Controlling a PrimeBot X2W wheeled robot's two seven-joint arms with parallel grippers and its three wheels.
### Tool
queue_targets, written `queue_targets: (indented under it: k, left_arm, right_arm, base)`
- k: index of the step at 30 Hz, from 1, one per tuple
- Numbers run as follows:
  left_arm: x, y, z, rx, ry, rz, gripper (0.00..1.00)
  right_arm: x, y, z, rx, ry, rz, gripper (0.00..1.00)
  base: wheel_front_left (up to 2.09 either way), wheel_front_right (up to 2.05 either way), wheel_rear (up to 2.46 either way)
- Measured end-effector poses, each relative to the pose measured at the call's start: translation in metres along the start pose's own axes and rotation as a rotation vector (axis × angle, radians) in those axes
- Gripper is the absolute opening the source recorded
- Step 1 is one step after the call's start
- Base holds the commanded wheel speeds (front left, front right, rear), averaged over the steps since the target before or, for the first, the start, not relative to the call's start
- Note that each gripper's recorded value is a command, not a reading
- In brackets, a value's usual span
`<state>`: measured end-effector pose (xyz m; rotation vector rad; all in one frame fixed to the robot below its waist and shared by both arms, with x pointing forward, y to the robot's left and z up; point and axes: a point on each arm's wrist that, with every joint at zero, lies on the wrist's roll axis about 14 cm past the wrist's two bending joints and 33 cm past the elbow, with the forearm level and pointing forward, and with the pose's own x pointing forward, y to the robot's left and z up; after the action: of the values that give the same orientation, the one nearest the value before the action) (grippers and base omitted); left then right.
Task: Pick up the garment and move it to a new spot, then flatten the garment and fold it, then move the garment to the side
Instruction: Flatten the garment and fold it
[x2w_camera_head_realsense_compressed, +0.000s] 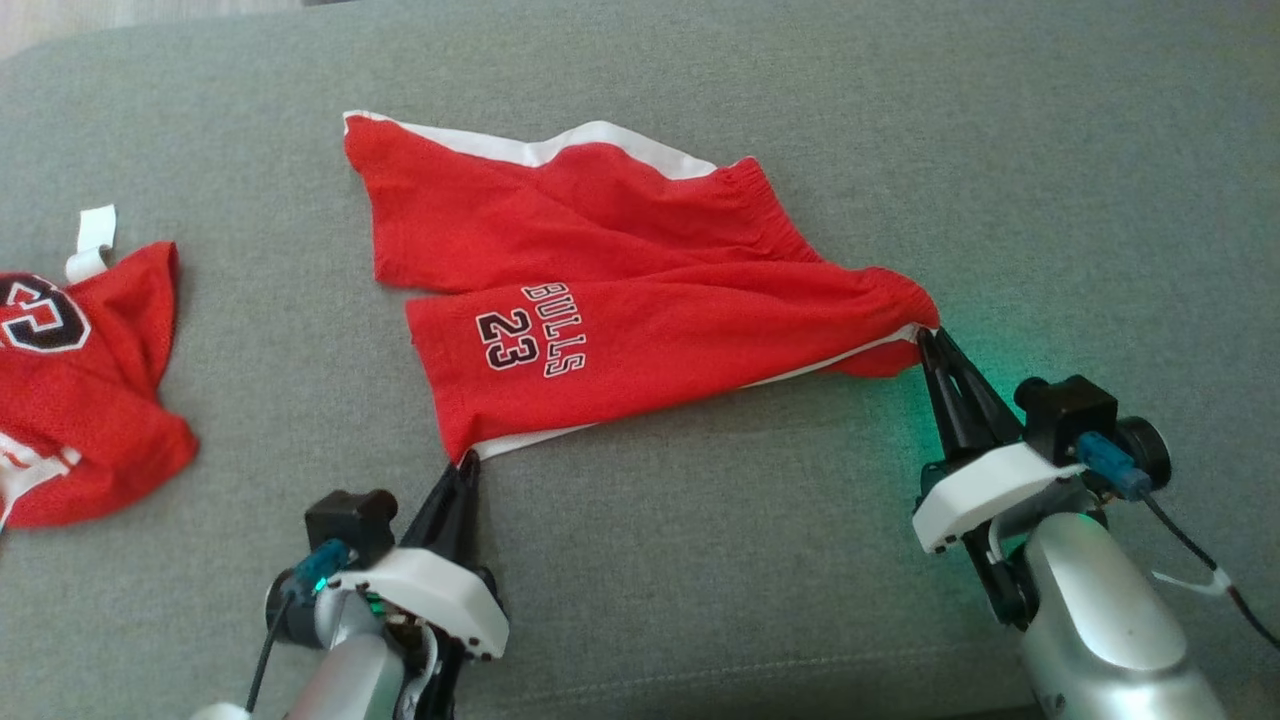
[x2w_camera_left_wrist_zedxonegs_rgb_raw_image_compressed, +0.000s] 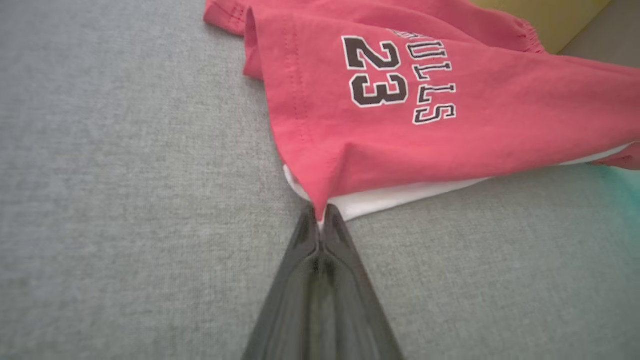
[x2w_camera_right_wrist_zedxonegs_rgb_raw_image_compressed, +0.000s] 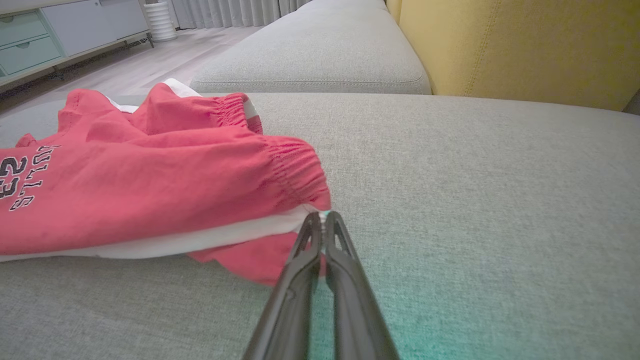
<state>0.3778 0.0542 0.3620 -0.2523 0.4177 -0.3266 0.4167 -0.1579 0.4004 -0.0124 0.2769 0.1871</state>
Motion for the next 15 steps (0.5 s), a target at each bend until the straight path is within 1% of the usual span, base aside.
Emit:
queue_targets:
  k: [6, 9, 12, 15]
  left_arm:
    - [0.000, 0.000, 0.001, 0.008, -0.004, -0.002, 0.00]
    - [-0.002, 0.000, 0.008, 0.013, -0.022, 0.000, 0.00]
    - [-0.005, 0.000, 0.026, 0.009, -0.079, 0.008, 0.00]
    - [-0.011, 0.004, 0.063, 0.016, -0.195, 0.028, 0.00]
  right_arm:
    - [0.000, 0.000, 0.001, 0.009, -0.003, -0.002, 0.00]
    - [0.000, 0.001, 0.009, 0.010, -0.027, -0.001, 0.00]
    - [-0.001, 0.004, 0.028, 0.034, -0.087, -0.002, 0.00]
    - [-0.005, 0.008, 0.059, 0.065, -0.183, 0.000, 0.00]
  base:
    - [0.00, 0.00, 0.00]
    - [0.00, 0.00, 0.00]
    - [0.00, 0.00, 0.00]
    - [0.00, 0.00, 0.00]
